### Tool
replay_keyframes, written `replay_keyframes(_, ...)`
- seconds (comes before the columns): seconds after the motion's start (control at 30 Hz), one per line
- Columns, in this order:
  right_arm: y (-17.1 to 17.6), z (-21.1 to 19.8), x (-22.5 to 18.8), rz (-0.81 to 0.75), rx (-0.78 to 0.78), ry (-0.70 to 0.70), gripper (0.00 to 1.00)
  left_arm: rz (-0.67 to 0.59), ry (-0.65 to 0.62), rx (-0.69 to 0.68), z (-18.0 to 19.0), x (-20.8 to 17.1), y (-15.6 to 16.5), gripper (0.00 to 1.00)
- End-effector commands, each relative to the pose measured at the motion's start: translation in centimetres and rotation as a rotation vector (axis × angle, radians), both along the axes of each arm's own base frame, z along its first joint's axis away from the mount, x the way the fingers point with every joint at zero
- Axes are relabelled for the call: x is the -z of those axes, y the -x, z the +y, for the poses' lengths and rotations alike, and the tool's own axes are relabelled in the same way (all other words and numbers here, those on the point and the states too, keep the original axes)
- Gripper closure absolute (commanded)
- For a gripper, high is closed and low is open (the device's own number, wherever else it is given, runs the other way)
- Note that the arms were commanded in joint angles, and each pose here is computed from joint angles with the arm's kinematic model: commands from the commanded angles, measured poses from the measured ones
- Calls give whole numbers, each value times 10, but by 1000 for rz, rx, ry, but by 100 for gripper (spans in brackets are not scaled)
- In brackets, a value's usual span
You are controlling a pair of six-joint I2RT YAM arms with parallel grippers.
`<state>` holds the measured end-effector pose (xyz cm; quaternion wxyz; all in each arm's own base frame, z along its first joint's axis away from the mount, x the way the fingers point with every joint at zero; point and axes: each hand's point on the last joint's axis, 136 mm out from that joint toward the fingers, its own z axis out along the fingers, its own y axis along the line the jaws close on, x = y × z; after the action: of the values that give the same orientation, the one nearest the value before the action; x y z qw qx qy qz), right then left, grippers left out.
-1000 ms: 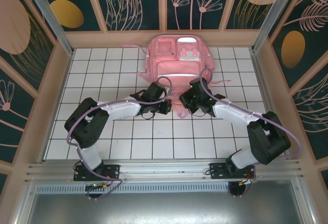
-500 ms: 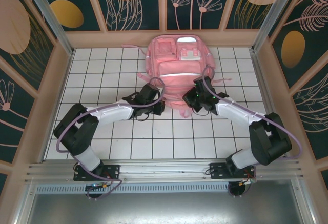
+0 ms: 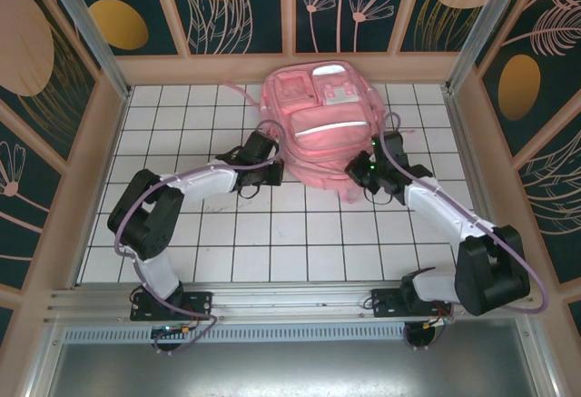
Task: Pack the student bag
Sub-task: Zip the student bag at the center of the table, then move the student bag to the center of the table.
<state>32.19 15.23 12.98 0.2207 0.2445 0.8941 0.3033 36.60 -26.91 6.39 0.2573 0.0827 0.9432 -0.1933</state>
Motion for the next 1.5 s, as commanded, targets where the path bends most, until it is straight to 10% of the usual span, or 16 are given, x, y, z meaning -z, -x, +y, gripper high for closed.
replay_keyframes(0.0, 8, -28, 5, -1, 4, 76, 100, -5, -59, -101, 27, 1, -23, 100)
replay_keyframes(0.9, 23, -19, -17, -122, -156, 3, 100, 22, -110, -223, 68, 33, -111, 98)
replay_keyframes(1.07, 26, -18, -14, -113, -157, -5, 100, 18, -4, -177, 61, 13, -105, 68)
replay_keyframes(1.33, 31, 7, -9, -129, -221, -23, 100, -73, 112, -131, 64, -73, -63, 47)
replay_keyframes(1.43, 40, 40, -6, -135, -326, 19, 100, -201, 139, -173, 79, -130, -50, 1)
replay_keyframes(1.47, 46, 55, -5, -144, -370, 35, 100, -249, 139, -197, 87, -149, -46, 1)
